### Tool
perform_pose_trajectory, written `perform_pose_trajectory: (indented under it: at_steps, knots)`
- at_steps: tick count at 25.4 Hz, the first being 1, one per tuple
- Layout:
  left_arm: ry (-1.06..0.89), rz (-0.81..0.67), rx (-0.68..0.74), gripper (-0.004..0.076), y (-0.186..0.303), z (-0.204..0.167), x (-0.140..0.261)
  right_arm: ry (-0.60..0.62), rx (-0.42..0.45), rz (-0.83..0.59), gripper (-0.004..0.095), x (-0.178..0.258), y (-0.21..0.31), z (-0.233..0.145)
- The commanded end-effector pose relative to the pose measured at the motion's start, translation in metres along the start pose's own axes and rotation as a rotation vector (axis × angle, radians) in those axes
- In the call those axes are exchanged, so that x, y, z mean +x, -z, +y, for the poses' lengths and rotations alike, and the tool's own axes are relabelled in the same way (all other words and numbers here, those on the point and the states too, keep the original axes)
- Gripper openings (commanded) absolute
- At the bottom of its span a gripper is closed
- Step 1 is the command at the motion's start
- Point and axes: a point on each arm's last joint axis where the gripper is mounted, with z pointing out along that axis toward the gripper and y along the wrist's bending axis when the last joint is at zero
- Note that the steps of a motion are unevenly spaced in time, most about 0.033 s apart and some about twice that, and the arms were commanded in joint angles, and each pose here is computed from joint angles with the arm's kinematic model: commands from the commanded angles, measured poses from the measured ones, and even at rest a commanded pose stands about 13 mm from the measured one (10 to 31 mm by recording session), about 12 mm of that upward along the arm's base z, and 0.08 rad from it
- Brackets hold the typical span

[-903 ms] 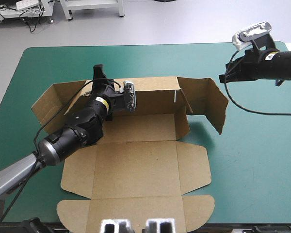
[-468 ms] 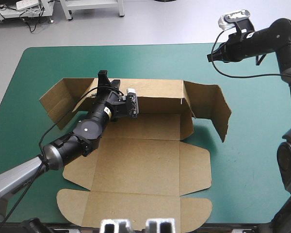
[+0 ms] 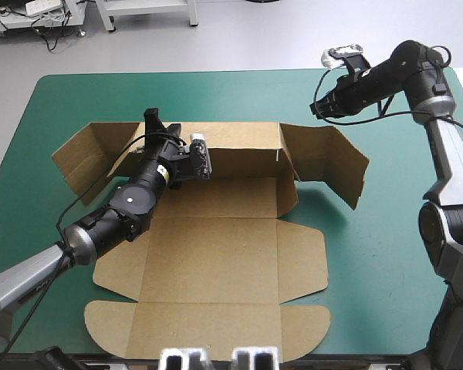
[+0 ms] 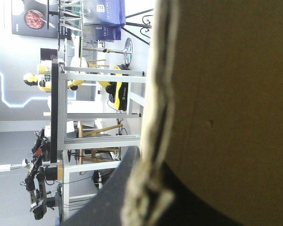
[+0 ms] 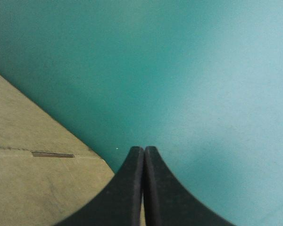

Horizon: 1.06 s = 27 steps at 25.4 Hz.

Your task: Fold the box

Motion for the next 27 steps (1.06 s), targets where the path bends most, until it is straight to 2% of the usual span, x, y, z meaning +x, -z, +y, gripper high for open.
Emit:
perform_pose_trajectory:
  at_steps: [1,5,10,12,16,19,22,27]
  knots:
    - [-0.014,0.002,-0.090,-0.0010,0.009,0.020,-0.001,0.026,-0.063,-0.023,-0.0024,0.001,0.014,0.022]
    - [-0.016,0.000,-0.089,-0.0010,0.009,0.020,-0.001,0.003,-0.107,0.024,-0.0024,0.016,0.006,0.027]
    - [-0.038,-0.003,-0.087,-0.0010,0.009,0.020,-0.001,0.013,-0.122,0.018,-0.0024,0.031,0.026,0.044]
    - [-0.038,-0.011,-0.082,-0.0010,0.008,0.019,-0.002,0.027,-0.173,0.005,-0.0024,0.039,0.030,0.052]
    - [-0.040,-0.017,-0.079,-0.0010,0.008,0.019,-0.002,0.060,-0.330,-0.033,-0.0024,0.054,0.021,0.064]
    - [-0.082,-0.017,-0.078,-0.0010,0.008,0.019,-0.003,0.082,-0.404,-0.024,-0.0024,0.072,0.006,0.066]
    - [-0.087,-0.028,-0.073,-0.0010,0.008,0.019,-0.004,0.146,-0.393,-0.032,-0.0024,0.086,0.005,0.069]
    - [-0.174,-0.064,-0.059,-0.0010,0.009,0.016,-0.009,0.210,-0.210,-0.233,-0.0024,0.115,0.019,0.077]
